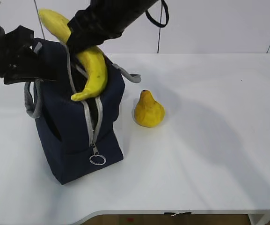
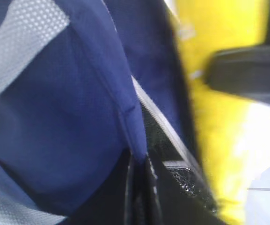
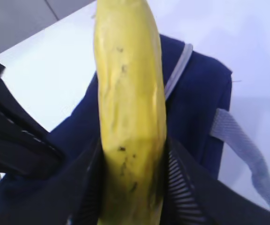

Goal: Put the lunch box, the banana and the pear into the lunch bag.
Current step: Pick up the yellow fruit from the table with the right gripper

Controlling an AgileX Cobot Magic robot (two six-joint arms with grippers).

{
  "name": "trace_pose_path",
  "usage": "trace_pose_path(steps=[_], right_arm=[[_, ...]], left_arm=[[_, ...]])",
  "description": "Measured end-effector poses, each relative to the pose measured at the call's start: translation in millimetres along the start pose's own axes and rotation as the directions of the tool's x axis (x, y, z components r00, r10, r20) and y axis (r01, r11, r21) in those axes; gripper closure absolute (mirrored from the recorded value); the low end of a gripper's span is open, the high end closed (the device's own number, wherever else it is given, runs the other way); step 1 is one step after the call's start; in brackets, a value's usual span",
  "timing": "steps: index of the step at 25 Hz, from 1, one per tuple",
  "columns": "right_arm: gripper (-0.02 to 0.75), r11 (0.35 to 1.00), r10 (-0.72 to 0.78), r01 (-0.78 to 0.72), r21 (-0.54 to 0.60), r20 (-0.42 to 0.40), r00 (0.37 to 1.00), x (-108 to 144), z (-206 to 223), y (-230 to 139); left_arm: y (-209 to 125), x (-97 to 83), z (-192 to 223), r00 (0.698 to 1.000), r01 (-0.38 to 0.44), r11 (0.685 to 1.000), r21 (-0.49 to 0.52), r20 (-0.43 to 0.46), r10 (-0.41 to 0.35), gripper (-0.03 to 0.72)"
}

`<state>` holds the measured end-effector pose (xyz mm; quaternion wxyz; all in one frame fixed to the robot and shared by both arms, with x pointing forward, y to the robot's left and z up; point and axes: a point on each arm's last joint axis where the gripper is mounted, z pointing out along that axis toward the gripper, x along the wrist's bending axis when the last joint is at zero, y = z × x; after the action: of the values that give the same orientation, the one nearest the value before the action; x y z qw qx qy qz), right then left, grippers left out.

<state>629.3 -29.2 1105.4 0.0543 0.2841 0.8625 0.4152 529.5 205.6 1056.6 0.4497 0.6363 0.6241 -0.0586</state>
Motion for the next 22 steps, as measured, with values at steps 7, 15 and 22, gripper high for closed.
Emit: trace_pose_path(steps=[7,15,22], right_arm=[[0.433,0.997,0.048,-0.046,0.068,-0.022,0.999,-7.6,34.7,-17.6],[0.433,0.985,0.068,-0.062,0.163,-0.032,0.997,-18.1,67.7,-41.4],[0.433,0.981,0.084,-0.073,0.178,-0.054,0.995,-16.5,69.3,-43.5]], left_arm=[[-0.1,0.2,0.0,1.0,-0.003,1.0,0.001,-0.002,0.003,0.685],[0.0,0.0,0.0,1.0,0.0,1.0,0.0,0.0,0.0,0.685],[0.3,-0.3,-0.1,1.0,0.002,1.0,-0.002,0.002,-0.002,0.685]])
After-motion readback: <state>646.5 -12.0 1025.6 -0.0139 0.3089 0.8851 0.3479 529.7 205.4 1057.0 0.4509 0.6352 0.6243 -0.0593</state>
